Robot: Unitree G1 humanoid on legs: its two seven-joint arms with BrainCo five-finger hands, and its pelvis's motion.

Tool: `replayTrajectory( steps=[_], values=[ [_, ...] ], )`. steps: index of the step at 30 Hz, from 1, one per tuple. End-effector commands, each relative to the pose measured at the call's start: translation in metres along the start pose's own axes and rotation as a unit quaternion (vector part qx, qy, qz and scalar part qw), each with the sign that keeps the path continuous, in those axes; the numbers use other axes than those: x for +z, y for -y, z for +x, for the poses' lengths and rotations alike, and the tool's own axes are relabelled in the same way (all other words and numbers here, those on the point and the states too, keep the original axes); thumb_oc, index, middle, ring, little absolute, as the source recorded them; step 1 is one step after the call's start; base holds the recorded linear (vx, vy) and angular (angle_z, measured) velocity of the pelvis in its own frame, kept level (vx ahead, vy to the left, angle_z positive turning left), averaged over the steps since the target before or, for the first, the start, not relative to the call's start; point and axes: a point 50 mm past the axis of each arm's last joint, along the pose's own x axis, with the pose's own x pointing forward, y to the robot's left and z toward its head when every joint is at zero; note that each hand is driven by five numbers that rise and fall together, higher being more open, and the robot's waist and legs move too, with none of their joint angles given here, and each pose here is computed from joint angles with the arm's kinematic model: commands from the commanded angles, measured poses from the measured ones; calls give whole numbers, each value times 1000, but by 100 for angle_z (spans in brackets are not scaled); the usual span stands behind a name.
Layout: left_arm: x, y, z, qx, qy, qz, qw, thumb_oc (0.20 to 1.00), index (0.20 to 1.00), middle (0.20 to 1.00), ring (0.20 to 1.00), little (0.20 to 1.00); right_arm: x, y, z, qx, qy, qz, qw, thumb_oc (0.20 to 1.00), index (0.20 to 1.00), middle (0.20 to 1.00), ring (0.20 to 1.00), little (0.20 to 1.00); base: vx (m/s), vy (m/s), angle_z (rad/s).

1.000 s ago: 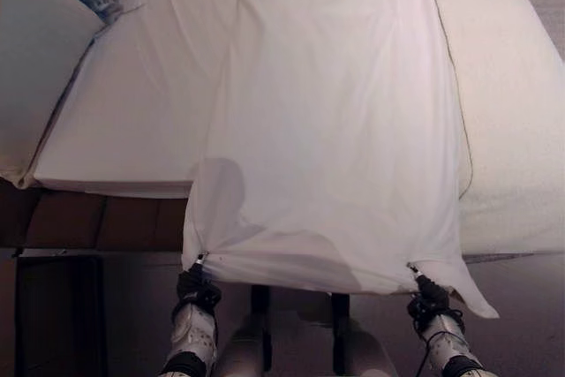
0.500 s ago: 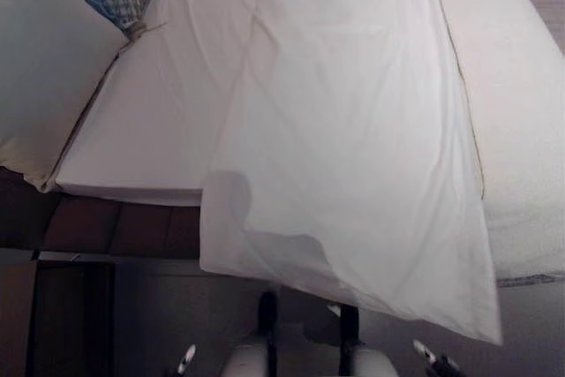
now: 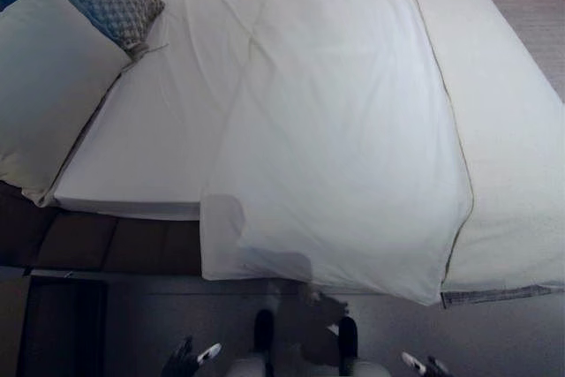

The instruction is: Make the bed

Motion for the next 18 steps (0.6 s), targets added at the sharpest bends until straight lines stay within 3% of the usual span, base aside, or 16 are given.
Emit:
replayTrajectory(
  steps=[1,2,4,6,7,11,18],
  values=[
    [35,-2,10,-29,76,35,996,1000,1000,1000,1000,1000,51,-7,6,44,112,-17,993,1000,1000,1000,1000,1000,-35,5,-1],
    [35,-2,10,-29,76,35,996,1000,1000,1000,1000,1000,51,-7,6,44,112,-17,993,1000,1000,1000,1000,1000,-67,3,-4],
    [84,17,24,-94,150,35,984,1000,1000,1000,1000,1000,103,-38,8,124,196,-33,972,1000,1000,1000,1000,1000,-119,1,-2],
    [85,18,24,-94,150,35,983,1000,1000,1000,1000,1000,103,-38,8,124,196,-32,972,1000,1000,1000,1000,1000,-76,3,-3],
    [118,32,31,-134,193,71,969,1000,1000,1000,1000,1000,131,-58,9,162,232,-50,958,1000,1000,1000,1000,1000,-81,7,-6],
    [169,65,39,-203,235,86,947,1000,1000,1000,1000,1000,154,-96,13,240,222,17,945,1000,1000,1000,1000,1000,-126,-1,-8],
    [247,110,33,-274,303,83,909,1000,1000,1000,1000,1000,208,-151,6,318,244,47,915,1000,1000,1000,1000,1000,-101,16,3]
  ],
)
